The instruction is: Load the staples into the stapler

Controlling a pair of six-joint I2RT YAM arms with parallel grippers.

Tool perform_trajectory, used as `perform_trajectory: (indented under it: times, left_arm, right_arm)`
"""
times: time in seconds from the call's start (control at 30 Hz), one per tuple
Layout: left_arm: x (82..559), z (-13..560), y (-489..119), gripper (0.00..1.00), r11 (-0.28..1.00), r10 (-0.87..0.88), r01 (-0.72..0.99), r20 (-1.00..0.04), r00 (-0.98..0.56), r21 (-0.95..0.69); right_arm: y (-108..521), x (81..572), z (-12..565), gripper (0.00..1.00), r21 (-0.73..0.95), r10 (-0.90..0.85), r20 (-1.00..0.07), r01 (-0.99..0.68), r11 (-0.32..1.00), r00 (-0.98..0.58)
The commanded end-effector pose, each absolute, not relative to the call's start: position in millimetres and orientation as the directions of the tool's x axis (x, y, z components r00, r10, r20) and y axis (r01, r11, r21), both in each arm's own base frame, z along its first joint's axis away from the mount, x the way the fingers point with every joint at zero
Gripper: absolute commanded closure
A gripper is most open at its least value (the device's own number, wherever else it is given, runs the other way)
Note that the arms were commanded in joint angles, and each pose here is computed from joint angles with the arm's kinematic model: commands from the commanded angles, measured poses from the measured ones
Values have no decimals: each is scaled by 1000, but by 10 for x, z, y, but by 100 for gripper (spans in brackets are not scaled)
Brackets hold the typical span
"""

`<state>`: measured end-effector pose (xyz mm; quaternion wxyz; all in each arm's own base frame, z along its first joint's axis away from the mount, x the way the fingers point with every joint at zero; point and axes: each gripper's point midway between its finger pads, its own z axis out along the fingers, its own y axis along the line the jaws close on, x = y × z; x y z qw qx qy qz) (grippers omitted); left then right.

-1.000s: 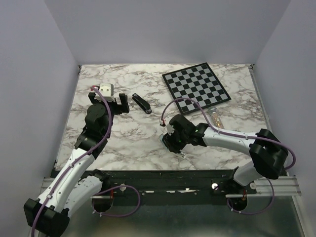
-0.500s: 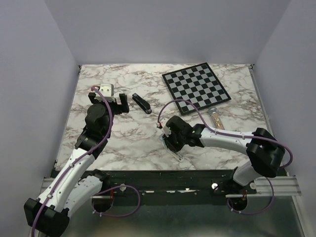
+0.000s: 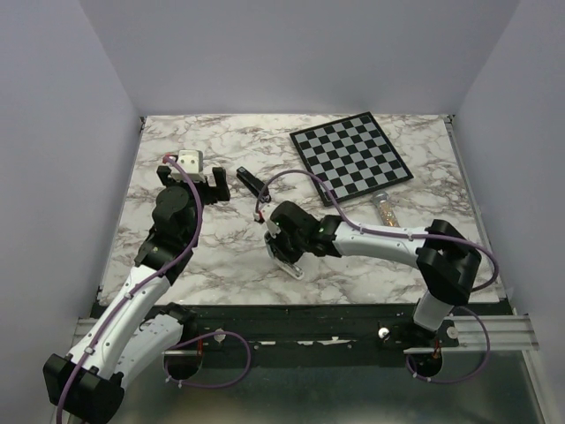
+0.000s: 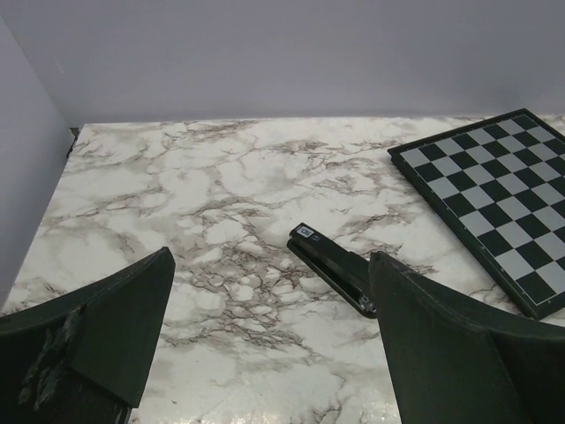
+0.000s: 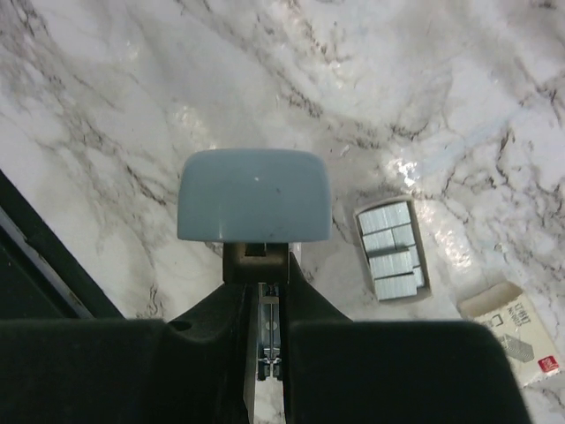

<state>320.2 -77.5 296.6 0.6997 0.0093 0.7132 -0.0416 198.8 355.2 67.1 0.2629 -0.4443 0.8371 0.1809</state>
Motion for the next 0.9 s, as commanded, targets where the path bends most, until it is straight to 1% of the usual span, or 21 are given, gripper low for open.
perform_trajectory:
  times: [0.0,0.07,0.13,0.2,0.37,0.47,0.5,0.53,0.6,0.73,0.87]
  left_arm:
    - [3204,2963,-679,1,999,-41,26,-999,0,-41]
    - [3195,2963,-661,1,999,-42,17,-999,6,-42]
    - [3195,2967,-653,1,999,-43,14,-999,9,-43]
    - [3195,2967,-649,1,999,-41,13,-999,9,-41]
    - [3189,2969,-655,1,999,-42,16,-999,11,-42]
    - [3192,2971,-659,1,999,-43,17,-999,12,-42]
    - [3193,2968,-654,1,999,-42,16,-999,11,-42]
    - [3191,2976,-653,1,999,-43,16,-999,14,-43]
    - [3192,2972,-658,1,999,-41,17,-999,12,-41]
    - [3196,2967,-657,1,999,-41,17,-999,11,-40]
    - [3197,2955,-662,1,999,-38,19,-999,8,-38]
  right_arm:
    - [3839,2260,814,88,18,-610,-663,-823,567,-435]
    - [3935,2351,871,89,-1,-607,-677,-825,566,-416]
    - [3973,2406,781,89,-15,-620,-665,-823,568,-416]
    - [4050,2455,812,88,-23,-619,-673,-825,565,-405]
    - [4098,2509,665,88,-31,-632,-649,-815,579,-424]
    - [4090,2497,612,85,-25,-638,-634,-812,583,-438]
    - [4088,2493,610,84,-24,-638,-632,-812,582,-439]
    - [4079,2493,602,79,-22,-637,-630,-810,587,-444]
    - [4076,2487,638,75,-18,-633,-634,-809,588,-445]
    - [4093,2471,739,61,-5,-621,-647,-812,584,-442]
    - [4080,2439,873,56,10,-603,-662,-809,588,-446]
